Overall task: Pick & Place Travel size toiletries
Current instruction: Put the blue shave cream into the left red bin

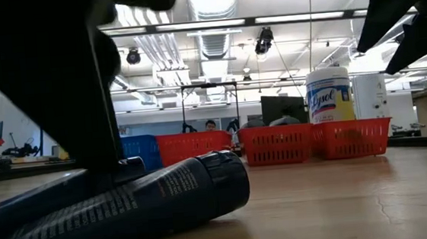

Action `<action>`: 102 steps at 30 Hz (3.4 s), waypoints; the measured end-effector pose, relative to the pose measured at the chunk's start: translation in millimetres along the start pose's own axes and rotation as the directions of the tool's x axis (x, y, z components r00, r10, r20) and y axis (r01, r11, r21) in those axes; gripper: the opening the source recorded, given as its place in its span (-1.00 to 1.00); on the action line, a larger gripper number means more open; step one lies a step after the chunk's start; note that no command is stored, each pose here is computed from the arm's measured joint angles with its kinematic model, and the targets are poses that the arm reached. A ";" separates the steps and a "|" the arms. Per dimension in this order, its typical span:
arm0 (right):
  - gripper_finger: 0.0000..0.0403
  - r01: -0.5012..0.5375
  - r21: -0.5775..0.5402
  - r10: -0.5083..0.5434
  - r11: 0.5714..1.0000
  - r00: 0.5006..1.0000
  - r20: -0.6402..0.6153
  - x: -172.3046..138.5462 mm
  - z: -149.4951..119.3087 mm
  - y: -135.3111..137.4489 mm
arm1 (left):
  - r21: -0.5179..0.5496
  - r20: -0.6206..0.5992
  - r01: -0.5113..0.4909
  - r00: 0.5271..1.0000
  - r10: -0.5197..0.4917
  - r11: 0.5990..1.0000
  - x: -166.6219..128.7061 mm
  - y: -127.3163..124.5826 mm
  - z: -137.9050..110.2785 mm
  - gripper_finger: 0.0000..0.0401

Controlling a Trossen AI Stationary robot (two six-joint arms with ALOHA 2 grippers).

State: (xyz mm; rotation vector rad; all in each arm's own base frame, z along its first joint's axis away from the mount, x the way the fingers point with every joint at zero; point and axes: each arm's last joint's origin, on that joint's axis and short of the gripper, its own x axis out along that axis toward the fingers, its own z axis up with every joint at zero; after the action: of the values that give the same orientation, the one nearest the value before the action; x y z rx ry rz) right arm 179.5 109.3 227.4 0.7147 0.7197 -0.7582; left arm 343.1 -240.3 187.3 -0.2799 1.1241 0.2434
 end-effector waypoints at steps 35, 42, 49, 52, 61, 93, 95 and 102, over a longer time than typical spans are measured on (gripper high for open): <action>0.81 0.073 0.040 -0.075 0.996 0.997 0.036 -3.0 -2.8 -10.6 | -0.149 0.167 -0.091 0.979 0.116 0.985 -50.9 123.7 100.2 -0.36; 0.81 0.065 0.096 -0.075 0.993 0.992 0.106 -3.0 -0.7 -11.6 | -0.499 0.394 -0.013 0.887 0.240 0.866 -80.6 222.0 144.7 -0.36; 0.81 0.074 0.147 -0.092 0.986 0.989 0.114 -2.8 -0.4 -13.9 | -0.606 0.383 0.085 0.902 0.197 0.791 -37.6 280.9 138.9 -0.36; 0.81 0.072 0.169 -0.092 0.983 0.989 0.114 -2.6 -0.5 -14.0 | -0.649 0.318 0.036 0.920 0.228 0.760 -19.1 287.6 122.9 -0.36; 0.81 0.072 0.175 -0.093 0.982 0.989 0.114 -2.6 -0.6 -14.1 | -0.671 0.337 0.051 0.909 0.244 0.739 -16.1 287.9 121.2 0.34; 0.82 0.101 0.084 -0.102 0.991 0.995 0.004 -2.9 -4.7 -13.9 | -0.733 0.089 0.040 0.995 0.038 0.679 -2.3 42.4 29.9 0.51; 0.82 0.099 0.071 -0.099 0.993 0.995 -0.004 -3.5 -5.7 -13.8 | -0.727 0.060 0.011 0.997 0.048 0.686 7.4 31.6 33.7 0.51; 0.82 0.085 0.045 -0.084 0.995 0.996 -0.014 -6.6 -10.3 -13.8 | -0.720 -0.006 -0.067 0.996 0.090 0.690 22.2 11.1 41.4 0.51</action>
State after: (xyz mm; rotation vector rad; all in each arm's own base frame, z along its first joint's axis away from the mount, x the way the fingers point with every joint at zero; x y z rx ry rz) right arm 161.9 112.3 222.7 0.7344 0.7497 -0.8501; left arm 383.8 -214.6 182.8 -0.9336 0.9647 0.7757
